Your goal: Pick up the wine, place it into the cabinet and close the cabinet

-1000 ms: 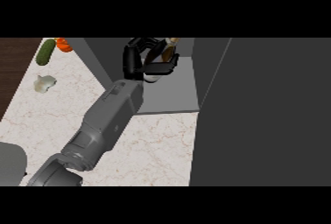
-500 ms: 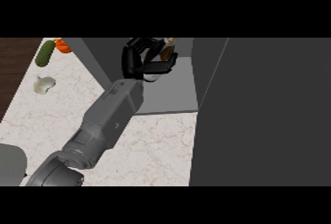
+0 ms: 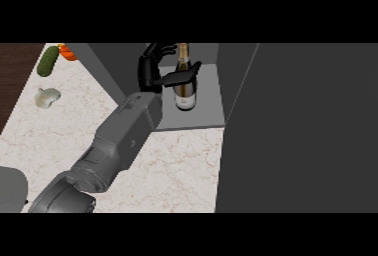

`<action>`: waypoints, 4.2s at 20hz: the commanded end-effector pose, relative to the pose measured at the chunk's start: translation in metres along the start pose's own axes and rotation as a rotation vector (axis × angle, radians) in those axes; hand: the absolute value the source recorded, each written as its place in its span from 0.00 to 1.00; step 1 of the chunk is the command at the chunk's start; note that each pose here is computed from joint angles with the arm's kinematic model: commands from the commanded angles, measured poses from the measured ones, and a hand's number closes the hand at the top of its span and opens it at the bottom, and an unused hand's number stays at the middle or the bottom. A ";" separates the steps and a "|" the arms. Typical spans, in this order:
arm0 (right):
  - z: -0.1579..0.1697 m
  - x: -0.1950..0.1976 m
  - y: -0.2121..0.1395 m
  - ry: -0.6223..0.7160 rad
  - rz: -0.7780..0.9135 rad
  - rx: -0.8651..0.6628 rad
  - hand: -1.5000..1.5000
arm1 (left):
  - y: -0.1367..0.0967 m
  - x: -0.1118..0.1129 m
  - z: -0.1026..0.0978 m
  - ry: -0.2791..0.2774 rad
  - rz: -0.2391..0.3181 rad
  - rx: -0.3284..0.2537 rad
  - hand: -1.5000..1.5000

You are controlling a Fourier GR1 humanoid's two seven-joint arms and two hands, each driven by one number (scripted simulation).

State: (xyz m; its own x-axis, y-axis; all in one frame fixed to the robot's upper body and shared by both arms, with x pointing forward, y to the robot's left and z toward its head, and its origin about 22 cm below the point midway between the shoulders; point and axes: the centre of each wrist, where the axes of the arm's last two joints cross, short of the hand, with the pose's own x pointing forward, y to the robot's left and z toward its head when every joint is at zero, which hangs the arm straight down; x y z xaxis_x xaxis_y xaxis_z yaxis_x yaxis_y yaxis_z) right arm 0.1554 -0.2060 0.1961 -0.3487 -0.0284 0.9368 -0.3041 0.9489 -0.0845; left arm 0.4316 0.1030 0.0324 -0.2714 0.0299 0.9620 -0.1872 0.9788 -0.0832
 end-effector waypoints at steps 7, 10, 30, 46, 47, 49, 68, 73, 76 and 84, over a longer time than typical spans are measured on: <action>0.008 0.010 0.004 -0.022 -0.018 0.010 0.00 | 0.014 -0.018 0.011 0.024 -0.122 0.028 0.00; 0.008 0.011 -0.002 -0.035 -0.017 0.025 0.00 | 0.032 -0.015 0.002 0.029 -0.160 0.037 0.00; 0.006 0.007 -0.002 -0.041 -0.017 0.016 0.00 | 0.040 -0.032 0.017 -0.035 -0.089 -0.003 0.00; -0.001 0.021 0.009 -0.031 -0.022 0.020 0.00 | 0.033 -0.045 0.035 -0.018 0.043 -0.086 0.00; 0.002 0.009 -0.004 -0.022 -0.034 0.022 0.00 | 0.028 -0.038 0.029 -0.010 0.073 -0.082 0.00; -0.011 0.001 0.009 0.003 -0.043 0.056 0.00 | 0.025 -0.035 0.026 -0.019 0.078 -0.064 0.00; 0.011 0.007 0.005 -0.025 -0.017 -0.029 0.00 | 0.004 -0.040 0.093 0.000 0.132 -0.127 0.00; 0.015 0.018 0.000 0.002 0.000 -0.042 0.00 | -0.007 -0.037 0.146 -0.019 0.117 -0.139 0.00; 0.014 0.016 0.002 -0.019 -0.011 -0.053 0.00 | -0.024 -0.012 0.168 0.003 0.153 -0.160 0.00; 0.024 0.024 0.003 -0.001 0.000 -0.044 0.00 | 0.001 0.022 0.205 -0.057 0.199 -0.132 0.00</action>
State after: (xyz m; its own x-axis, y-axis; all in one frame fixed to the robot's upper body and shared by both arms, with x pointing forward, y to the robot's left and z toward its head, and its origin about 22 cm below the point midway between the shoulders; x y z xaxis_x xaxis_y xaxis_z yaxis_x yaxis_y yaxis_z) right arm 0.1524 -0.2069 0.1983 -0.3274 -0.0082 0.9448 -0.2504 0.9650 -0.0784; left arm 0.2569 0.0543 -0.0105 -0.3173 0.2068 0.9255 0.0238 0.9774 -0.2103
